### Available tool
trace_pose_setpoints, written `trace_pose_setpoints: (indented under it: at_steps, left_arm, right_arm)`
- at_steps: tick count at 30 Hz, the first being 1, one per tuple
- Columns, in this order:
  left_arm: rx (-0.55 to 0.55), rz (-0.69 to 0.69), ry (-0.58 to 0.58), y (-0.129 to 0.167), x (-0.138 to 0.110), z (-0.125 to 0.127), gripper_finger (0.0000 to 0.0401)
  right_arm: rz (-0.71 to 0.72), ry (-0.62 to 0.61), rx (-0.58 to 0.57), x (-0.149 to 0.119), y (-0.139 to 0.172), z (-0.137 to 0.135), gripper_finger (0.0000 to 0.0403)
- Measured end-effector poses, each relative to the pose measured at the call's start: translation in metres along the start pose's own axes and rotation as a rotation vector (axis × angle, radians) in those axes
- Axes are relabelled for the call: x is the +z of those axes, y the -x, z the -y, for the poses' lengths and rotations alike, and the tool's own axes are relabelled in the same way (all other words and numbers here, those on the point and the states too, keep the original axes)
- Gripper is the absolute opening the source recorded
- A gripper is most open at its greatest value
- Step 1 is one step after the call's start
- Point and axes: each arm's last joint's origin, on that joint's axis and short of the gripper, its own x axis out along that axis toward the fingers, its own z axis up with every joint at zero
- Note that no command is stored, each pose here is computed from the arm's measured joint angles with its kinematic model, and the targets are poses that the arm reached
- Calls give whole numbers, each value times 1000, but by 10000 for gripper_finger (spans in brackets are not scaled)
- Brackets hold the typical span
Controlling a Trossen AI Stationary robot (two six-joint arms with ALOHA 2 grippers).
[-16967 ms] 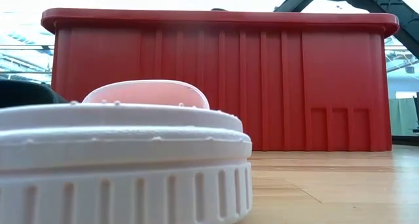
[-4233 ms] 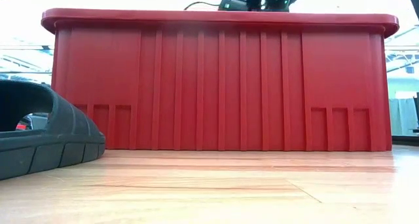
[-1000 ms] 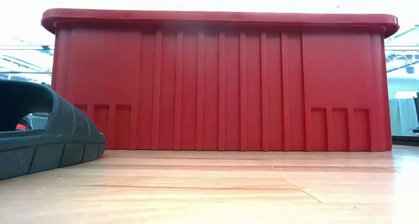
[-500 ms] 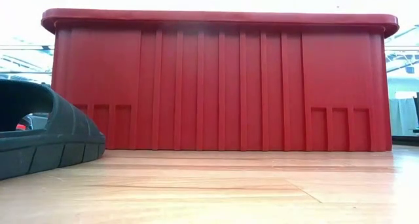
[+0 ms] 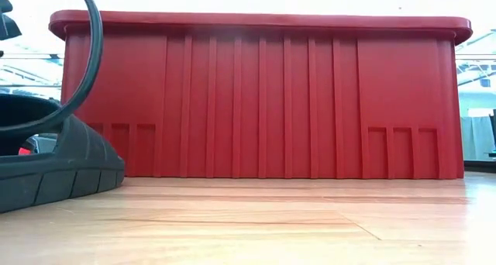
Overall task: Pick and place slides into bin
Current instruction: Put the black slipper into the red container
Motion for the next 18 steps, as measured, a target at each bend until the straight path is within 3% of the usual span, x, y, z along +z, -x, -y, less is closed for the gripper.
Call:
trace_pose_setpoints:
  at_steps: [3, 9, 18]
  left_arm:
    - [7, 30, -8, 4, 2, -4, 185]
    - [-28, 46, -36, 12, 2, -11, 22]
    - [-103, 10, -55, 25, -3, -21, 3]
  right_arm:
    - [2, -3, 1, 0, 0, 0, 281]
    - [3, 0, -1, 0, 0, 0, 281]
    - [15, 10, -24, 0, 0, 1, 281]
